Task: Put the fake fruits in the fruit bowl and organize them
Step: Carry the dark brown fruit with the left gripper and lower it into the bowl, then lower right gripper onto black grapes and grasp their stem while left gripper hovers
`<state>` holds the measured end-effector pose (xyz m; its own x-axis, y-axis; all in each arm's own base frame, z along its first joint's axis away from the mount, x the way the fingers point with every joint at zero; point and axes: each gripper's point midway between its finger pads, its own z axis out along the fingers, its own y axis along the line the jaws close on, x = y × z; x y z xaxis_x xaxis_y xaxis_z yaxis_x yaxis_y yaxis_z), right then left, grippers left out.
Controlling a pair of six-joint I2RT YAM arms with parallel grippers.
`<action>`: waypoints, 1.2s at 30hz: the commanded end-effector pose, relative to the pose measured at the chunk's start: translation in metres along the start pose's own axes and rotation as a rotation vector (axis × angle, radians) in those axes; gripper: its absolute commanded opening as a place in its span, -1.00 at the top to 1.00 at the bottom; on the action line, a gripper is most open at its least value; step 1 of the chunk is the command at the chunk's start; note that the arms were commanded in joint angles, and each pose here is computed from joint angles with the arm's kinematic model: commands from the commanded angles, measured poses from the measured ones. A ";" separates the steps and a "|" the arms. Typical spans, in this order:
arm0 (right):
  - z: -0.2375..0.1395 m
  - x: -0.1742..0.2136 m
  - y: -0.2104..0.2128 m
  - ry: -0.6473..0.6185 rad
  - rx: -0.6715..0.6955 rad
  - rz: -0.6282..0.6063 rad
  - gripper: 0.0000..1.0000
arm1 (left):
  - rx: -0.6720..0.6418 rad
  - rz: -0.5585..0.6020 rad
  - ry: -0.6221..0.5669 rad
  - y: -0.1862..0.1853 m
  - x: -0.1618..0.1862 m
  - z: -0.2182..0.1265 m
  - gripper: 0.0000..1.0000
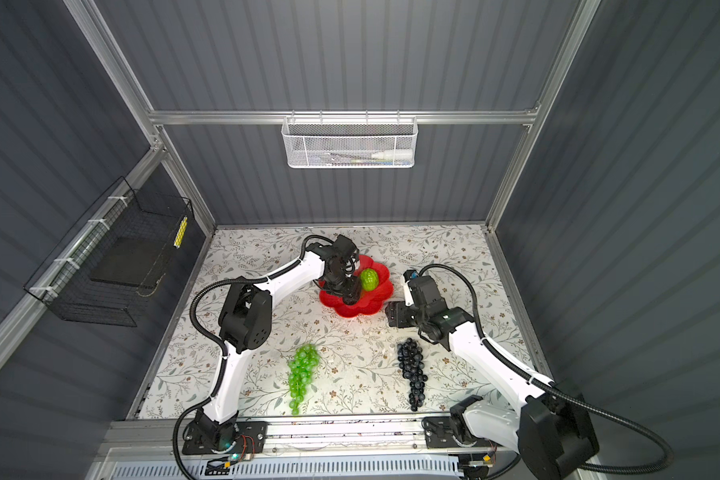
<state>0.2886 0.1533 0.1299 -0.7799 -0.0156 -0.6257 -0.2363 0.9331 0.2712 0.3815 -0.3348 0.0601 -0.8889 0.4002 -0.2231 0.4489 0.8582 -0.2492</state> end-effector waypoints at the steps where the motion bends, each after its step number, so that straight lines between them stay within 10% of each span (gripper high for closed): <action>1: -0.002 0.009 -0.008 0.017 0.027 0.015 -0.53 | 0.031 -0.007 -0.024 -0.005 -0.009 -0.007 -0.36; 14: -0.019 0.035 -0.035 0.064 0.048 0.185 -0.45 | 0.048 -0.016 -0.127 -0.015 -0.006 -0.070 -0.78; 36: 0.000 0.087 -0.059 0.181 0.020 0.461 0.16 | -0.026 -0.117 -0.298 0.007 0.038 -0.116 -0.76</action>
<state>0.2277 0.0943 0.0563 -0.8933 0.3358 -0.2987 0.1753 0.8723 0.4565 0.3388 -0.2802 0.1505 -0.8710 0.2222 -0.4382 0.3583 0.8976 -0.2569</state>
